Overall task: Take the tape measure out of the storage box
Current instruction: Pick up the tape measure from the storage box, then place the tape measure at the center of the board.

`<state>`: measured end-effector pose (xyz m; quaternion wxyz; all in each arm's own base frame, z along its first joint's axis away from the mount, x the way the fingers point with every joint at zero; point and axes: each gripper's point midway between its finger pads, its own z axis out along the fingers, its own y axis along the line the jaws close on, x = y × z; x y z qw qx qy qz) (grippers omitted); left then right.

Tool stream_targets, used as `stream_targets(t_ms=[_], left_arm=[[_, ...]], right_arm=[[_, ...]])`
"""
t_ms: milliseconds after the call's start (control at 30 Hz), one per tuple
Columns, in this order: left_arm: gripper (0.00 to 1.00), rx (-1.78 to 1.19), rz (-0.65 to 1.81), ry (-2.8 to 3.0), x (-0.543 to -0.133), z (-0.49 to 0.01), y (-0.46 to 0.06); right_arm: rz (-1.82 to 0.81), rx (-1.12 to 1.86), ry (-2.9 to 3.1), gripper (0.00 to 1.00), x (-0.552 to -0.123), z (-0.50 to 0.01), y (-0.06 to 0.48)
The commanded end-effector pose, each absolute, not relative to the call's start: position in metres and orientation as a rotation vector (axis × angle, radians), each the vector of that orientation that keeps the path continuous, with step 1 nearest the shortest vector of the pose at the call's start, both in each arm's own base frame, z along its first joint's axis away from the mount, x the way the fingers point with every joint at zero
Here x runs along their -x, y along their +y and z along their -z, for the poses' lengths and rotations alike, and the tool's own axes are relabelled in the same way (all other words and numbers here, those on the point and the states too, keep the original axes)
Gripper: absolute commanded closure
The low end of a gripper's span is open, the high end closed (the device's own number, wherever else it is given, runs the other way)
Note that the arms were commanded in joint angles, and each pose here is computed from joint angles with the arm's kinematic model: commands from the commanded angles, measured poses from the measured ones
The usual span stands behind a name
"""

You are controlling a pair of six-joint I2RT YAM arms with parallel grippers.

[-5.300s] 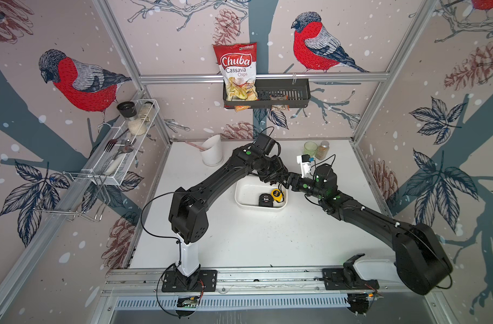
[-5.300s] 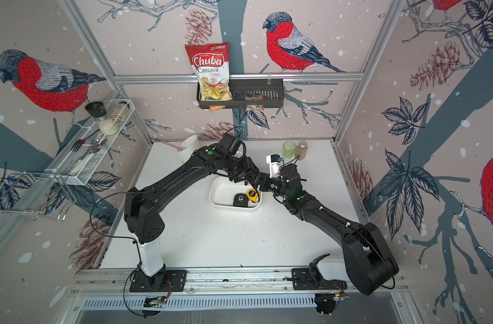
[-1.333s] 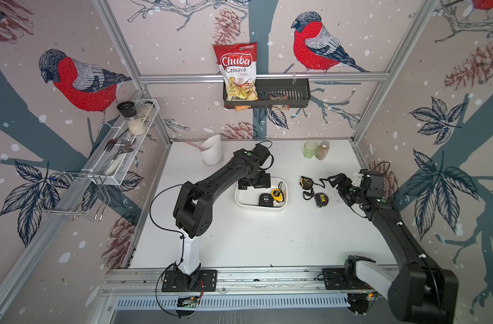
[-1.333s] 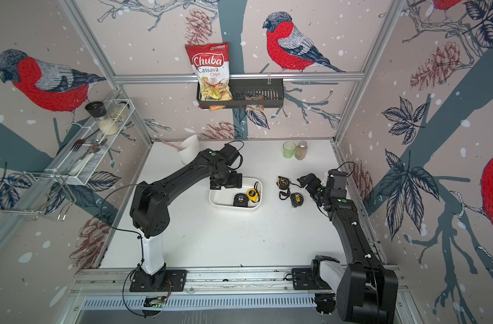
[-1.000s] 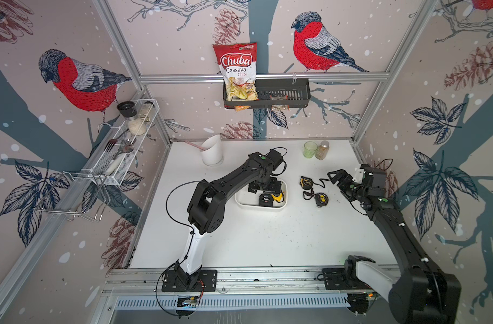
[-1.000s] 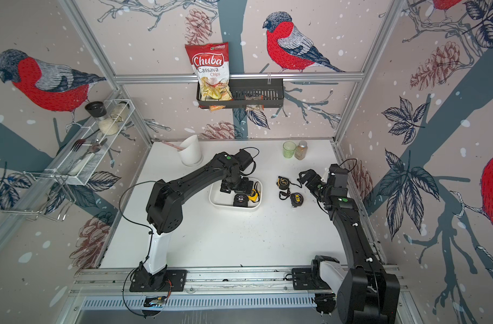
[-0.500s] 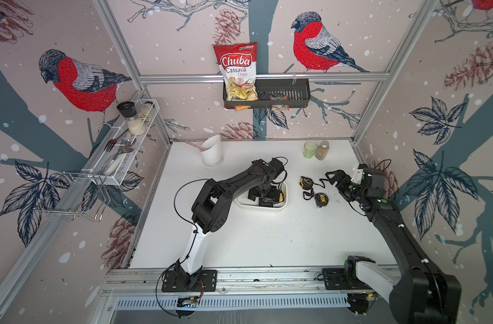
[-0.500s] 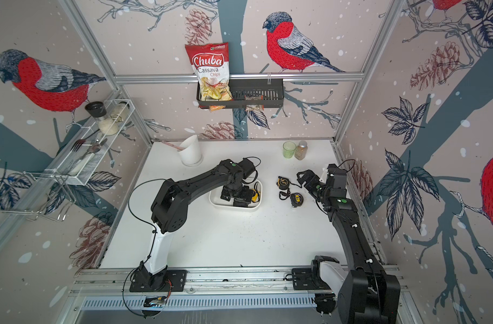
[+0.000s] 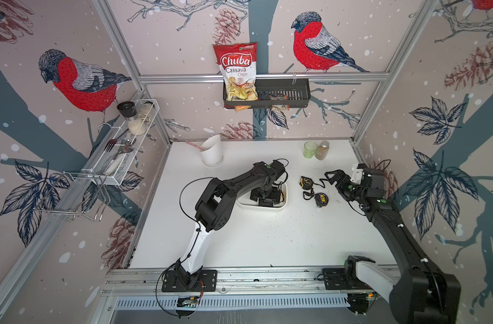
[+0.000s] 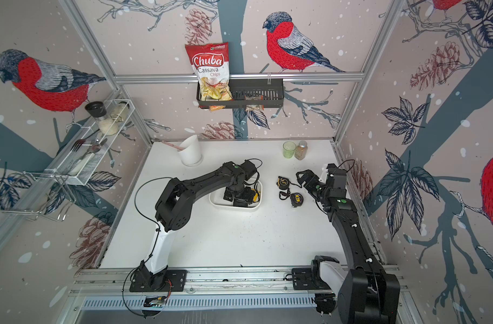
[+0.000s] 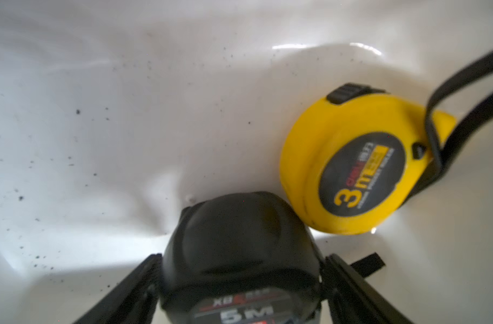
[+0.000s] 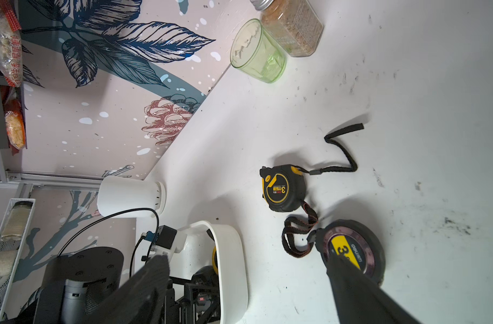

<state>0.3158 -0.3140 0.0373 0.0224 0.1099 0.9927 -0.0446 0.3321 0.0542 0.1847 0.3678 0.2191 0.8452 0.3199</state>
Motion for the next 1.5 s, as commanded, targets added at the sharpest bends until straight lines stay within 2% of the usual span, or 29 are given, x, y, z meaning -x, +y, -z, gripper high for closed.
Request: stream_targets(t_ms=[0, 100, 333, 467, 733, 967, 1167, 1467], left_arm=[[0.17, -0.339, 0.1, 3.059, -0.319, -0.035, -0.311], [0.29, -0.339, 0.096, 3.058, -0.319, -0.036, -0.31], [0.77, -0.338, 0.094, 3.043, -0.323, -0.046, -0.308], [0.91, -0.296, 0.093, 2.982, -0.337, -0.08, -0.298], [0.99, -0.173, 0.25, 2.883, -0.366, -0.158, -0.29], [1.0, -0.008, 0.637, 2.813, -0.379, -0.209, -0.315], [1.0, 0.048, 0.969, 2.791, -0.364, -0.232, -0.346], [1.0, 0.143, 1.162, 2.768, -0.354, -0.245, -0.36]], right_arm=[[-0.838, -0.542, 2.159, 0.07, -0.335, -0.187, 0.057], [-0.844, -0.546, 2.164, 0.07, -0.336, -0.185, 0.057], [-0.86, -0.539, 2.163, 0.09, -0.338, -0.185, 0.059], [-0.89, -0.511, 2.181, 0.09, -0.335, -0.18, 0.065], [-1.017, -0.333, 2.256, 0.1, -0.327, -0.169, 0.108], [-1.16, -0.046, 2.25, 0.1, -0.306, -0.178, 0.176], [-1.203, 0.05, 2.13, 0.1, -0.307, -0.196, 0.205], [-1.199, 0.197, 1.987, 0.09, -0.31, -0.229, 0.238]])
